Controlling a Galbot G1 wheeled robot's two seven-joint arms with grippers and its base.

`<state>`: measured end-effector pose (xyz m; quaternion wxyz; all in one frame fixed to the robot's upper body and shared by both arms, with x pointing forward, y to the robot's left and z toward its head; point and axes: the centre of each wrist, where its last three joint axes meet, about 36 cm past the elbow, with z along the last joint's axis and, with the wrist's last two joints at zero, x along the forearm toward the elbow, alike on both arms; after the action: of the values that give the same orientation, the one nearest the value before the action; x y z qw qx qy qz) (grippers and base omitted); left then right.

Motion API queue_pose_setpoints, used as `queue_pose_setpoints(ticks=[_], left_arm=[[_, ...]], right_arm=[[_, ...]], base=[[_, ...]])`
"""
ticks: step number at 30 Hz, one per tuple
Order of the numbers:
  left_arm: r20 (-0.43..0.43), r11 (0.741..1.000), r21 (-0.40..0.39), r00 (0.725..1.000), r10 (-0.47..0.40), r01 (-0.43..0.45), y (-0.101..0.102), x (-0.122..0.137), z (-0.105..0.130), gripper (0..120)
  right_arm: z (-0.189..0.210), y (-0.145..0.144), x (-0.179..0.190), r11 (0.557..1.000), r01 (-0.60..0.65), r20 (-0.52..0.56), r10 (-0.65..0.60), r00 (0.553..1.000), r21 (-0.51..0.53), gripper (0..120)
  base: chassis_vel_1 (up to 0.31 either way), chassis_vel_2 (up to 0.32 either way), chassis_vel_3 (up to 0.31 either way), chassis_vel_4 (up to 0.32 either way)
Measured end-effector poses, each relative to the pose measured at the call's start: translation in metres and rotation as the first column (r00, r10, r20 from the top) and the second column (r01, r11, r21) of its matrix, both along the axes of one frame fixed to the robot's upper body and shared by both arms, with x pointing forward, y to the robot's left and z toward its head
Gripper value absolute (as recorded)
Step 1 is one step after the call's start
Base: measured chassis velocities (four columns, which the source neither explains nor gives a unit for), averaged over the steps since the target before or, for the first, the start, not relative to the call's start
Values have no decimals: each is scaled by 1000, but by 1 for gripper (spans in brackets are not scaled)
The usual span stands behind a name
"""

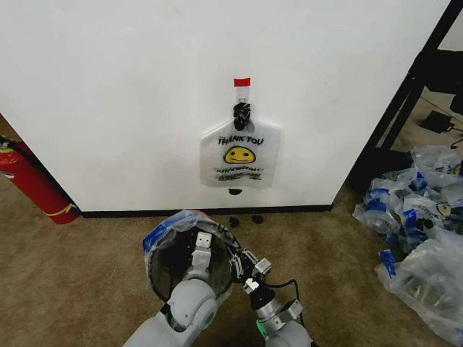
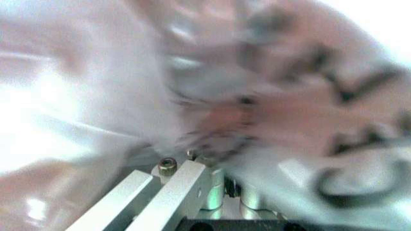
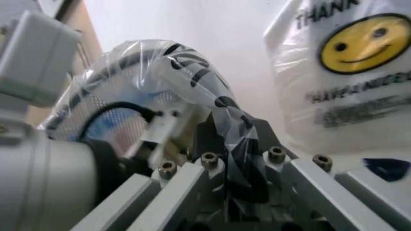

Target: Pick up the garbage bag from the wall and place it over the trash bin.

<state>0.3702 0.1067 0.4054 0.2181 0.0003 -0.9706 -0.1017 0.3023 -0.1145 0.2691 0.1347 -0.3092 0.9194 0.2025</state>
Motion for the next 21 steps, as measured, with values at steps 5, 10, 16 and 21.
queue_pose_setpoints(ticks=[5, 10, 16, 21], left_arm=[[-27, 999, 16, 999, 45, -44, 8, -6, -6, 0], [-80, 998, -26, 996, 47, -49, 0, -20, -4, 0], [-112, 995, -93, 994, 12, -23, -16, -21, 9, 0], [-81, 994, -83, 995, 60, -67, -10, 14, 16, 0]], right_arm=[[1, 0, 2, 996, 85, -21, -85, 996, -10, 1], [4, 4, 3, 995, 102, -30, -102, 994, 3, 1], [7, 9, -3, 998, 54, -38, -53, 998, 32, 1], [8, 6, -6, 999, 14, -20, -13, 1000, 34, 1]], base=[[0, 0, 0, 0], [0, 0, 0, 0], [0, 0, 0, 0], [0, 0, 0, 0]])
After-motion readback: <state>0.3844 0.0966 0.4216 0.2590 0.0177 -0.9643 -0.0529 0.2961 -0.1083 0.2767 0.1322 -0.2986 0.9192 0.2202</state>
